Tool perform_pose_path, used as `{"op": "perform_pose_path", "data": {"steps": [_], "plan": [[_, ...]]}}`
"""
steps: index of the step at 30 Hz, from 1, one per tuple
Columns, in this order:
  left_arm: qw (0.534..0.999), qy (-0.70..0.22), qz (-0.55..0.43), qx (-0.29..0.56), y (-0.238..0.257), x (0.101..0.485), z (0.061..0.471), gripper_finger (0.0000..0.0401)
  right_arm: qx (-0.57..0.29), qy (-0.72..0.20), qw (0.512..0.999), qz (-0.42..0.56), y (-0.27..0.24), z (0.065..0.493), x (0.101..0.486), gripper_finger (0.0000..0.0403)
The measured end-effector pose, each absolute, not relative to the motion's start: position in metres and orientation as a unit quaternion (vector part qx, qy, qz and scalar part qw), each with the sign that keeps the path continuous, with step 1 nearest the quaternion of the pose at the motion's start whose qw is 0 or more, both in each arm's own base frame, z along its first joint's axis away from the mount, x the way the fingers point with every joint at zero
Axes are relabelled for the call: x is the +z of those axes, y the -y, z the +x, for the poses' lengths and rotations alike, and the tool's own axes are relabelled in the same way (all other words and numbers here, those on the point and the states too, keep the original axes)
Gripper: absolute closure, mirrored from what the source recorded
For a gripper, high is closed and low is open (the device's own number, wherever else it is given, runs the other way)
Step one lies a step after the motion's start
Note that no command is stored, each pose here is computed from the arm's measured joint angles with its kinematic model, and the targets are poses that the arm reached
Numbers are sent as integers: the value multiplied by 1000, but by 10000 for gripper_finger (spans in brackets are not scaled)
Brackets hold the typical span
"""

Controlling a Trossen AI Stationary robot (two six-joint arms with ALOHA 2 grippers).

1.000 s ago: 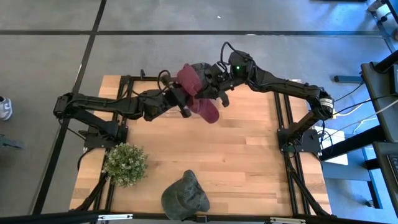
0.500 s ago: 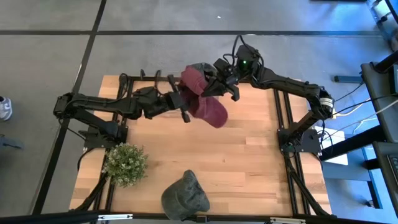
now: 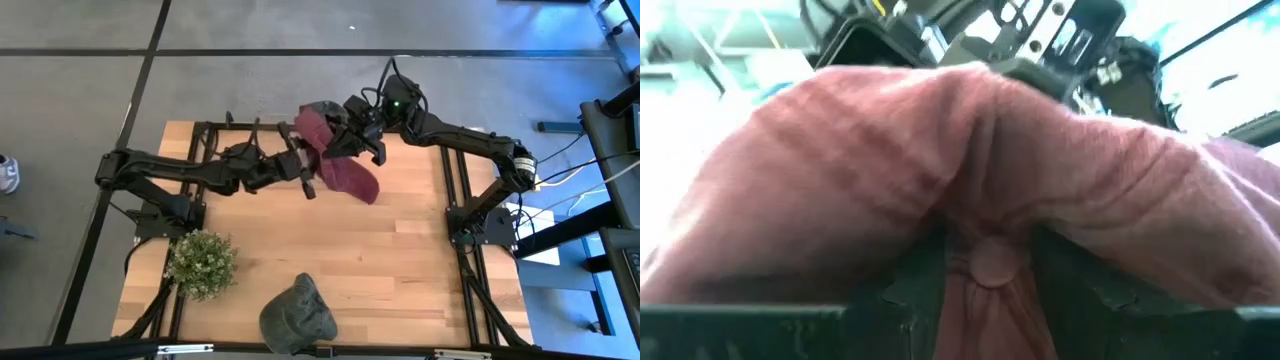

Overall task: Pick & Place hat
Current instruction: Put the maroon cap into the left transparent bin

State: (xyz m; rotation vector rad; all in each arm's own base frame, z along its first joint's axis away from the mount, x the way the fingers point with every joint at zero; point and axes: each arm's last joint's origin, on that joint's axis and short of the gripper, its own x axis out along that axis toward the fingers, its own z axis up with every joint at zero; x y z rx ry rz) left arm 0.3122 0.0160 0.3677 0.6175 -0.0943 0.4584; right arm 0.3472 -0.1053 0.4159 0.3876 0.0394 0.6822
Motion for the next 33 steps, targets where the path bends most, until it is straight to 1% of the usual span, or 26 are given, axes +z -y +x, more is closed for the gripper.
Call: {"op": "perform_pose_path", "data": {"steps": [3, 6, 8, 12, 20, 24, 33], "plan": [[921, 62, 305, 232, -16, 364, 319, 259, 331, -18, 924, 190, 105, 347, 416, 400], [916, 53, 309, 249, -17, 361, 323, 273, 325, -19, 924, 199, 106, 347, 417, 400], [916, 50, 308, 251, -17, 360, 323, 295, 324, -19, 924, 200, 106, 347, 417, 400], [915, 49, 310, 253, -17, 361, 321, 353, 322, -16, 926, 198, 108, 346, 417, 400], [897, 21, 322, 303, -20, 363, 318, 354, 321, -15, 926, 196, 117, 342, 418, 400], [893, 12, 324, 310, -21, 366, 313, 354, 319, -7, 928, 193, 128, 333, 424, 399], [891, -13, 319, 324, -22, 373, 300, 354, 282, -5, 937, 204, 156, 319, 425, 394]]}}
